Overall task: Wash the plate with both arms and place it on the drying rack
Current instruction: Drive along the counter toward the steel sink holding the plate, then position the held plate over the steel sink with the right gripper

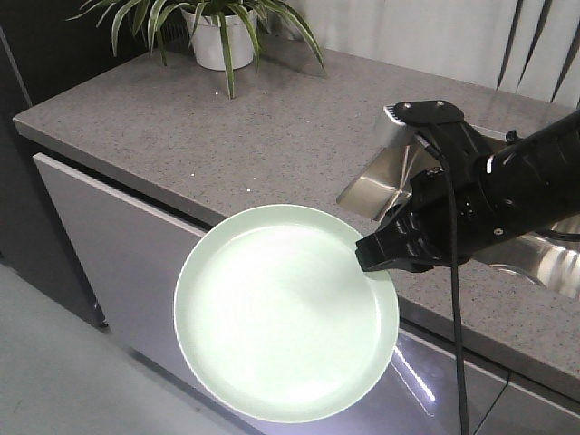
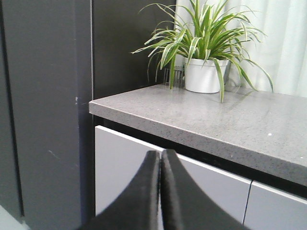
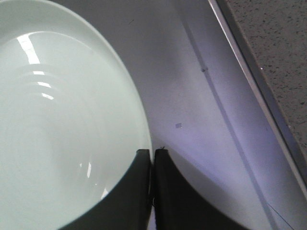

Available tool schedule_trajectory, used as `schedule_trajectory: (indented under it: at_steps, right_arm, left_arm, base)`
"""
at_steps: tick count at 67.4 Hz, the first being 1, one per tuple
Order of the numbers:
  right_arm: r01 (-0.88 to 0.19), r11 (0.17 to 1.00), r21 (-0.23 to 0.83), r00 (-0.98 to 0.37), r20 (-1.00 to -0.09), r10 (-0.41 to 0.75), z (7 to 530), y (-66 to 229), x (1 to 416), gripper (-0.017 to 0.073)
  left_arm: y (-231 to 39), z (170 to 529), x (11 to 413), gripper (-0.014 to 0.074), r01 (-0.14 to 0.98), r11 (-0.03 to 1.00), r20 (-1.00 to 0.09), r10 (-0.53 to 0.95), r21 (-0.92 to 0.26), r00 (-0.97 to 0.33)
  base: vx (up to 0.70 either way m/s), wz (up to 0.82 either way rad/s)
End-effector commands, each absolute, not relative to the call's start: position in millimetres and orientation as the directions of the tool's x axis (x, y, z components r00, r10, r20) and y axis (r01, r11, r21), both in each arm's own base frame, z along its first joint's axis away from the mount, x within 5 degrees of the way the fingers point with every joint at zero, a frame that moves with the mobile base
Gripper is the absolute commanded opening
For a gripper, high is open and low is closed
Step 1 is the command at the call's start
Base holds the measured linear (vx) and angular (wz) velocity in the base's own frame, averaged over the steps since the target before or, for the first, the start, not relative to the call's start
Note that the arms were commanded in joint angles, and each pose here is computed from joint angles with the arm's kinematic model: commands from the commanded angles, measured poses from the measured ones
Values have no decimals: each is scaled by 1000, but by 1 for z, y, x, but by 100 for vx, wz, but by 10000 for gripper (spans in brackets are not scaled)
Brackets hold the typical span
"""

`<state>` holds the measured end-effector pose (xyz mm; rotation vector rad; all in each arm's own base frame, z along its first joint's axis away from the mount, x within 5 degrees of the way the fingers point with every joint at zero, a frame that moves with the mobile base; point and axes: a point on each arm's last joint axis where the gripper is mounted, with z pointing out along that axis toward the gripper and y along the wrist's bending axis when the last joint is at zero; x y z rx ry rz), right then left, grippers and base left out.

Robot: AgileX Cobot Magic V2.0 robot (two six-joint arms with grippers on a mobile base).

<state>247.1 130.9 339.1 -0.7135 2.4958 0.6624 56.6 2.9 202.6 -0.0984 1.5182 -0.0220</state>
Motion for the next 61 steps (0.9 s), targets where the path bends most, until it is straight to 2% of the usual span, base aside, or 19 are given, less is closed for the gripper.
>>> schedule_trajectory:
  at_steps: [1, 61]
  right_arm:
    - [-593, 740, 318, -721, -619, -312, 359, 130, 244, -1]
    - [-593, 740, 318, -721, -619, -312, 359, 130, 244, -1]
  left_arm:
    - [3, 219, 53, -6, -40, 995, -982, -78, -86, 170]
    - [3, 219, 53, -6, -40, 995, -982, -78, -86, 170]
  base:
    - [7, -14]
    - [8, -15]
